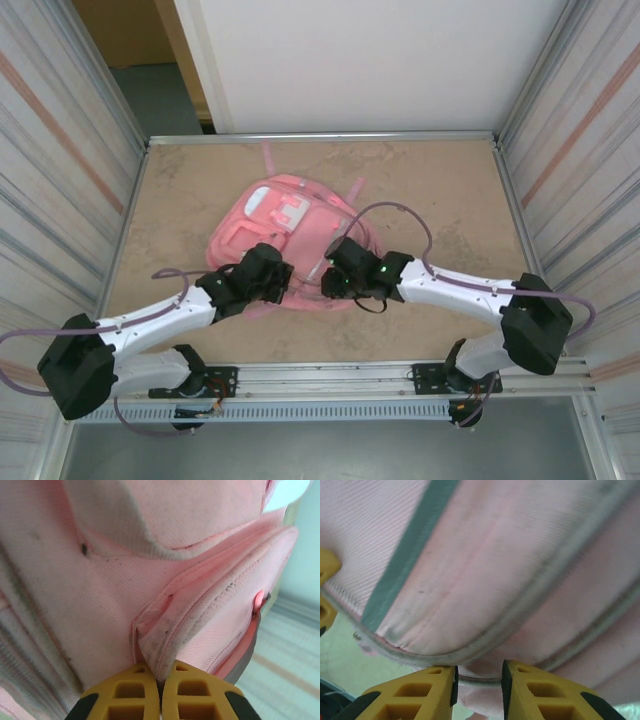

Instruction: Pack the student bag

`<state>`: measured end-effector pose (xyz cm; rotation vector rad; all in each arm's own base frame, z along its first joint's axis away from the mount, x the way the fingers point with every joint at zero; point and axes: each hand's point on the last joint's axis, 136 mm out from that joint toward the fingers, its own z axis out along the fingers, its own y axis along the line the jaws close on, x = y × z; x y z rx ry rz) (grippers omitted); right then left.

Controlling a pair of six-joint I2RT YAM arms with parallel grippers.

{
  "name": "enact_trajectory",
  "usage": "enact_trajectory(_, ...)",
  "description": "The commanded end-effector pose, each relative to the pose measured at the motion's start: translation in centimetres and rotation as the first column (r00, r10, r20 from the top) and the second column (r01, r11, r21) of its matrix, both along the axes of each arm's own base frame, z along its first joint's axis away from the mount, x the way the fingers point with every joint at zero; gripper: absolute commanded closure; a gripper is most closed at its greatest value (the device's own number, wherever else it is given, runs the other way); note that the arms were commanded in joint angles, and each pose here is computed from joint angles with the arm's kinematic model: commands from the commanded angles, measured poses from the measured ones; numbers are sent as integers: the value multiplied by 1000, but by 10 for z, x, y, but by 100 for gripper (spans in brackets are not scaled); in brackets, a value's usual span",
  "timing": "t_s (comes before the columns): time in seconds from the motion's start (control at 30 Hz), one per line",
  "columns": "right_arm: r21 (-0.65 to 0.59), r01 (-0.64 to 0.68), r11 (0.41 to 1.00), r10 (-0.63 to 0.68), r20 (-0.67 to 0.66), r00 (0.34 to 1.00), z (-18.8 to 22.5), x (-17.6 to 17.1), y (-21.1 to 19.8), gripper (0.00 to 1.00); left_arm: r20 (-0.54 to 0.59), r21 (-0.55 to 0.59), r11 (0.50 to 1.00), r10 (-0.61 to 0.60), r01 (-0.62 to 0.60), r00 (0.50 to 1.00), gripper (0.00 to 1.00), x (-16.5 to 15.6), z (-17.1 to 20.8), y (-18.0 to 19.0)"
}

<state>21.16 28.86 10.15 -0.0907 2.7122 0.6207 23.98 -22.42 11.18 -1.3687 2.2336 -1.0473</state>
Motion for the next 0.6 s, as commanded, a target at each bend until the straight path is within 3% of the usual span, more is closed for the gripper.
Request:
enact_trajectory(0.0,23,-33,999,31,84,996,7,42,2,70,-14,-19,994,107,-107,994,100,1,-5,9)
enact_trajectory(0.13,76,-87,993,78,111,991,23,71,6,73,-47,-38,994,101,-103,994,100,5,-10,-3)
enact_trajectory(0.23,38,-108,993,102,138,985,34,74,2,71,-52,-31,993,116,-117,992,100,10,-11,-3)
enact_trajectory(0.43,-44,-145,988,150,150,977,43,37,-14,70,-79,-46,990,131,-135,988,100,12,-13,-2)
enact_trajectory(0.57,-18,-143,990,144,89,986,37,1,-6,70,-82,-33,990,136,-139,987,100,10,-10,2)
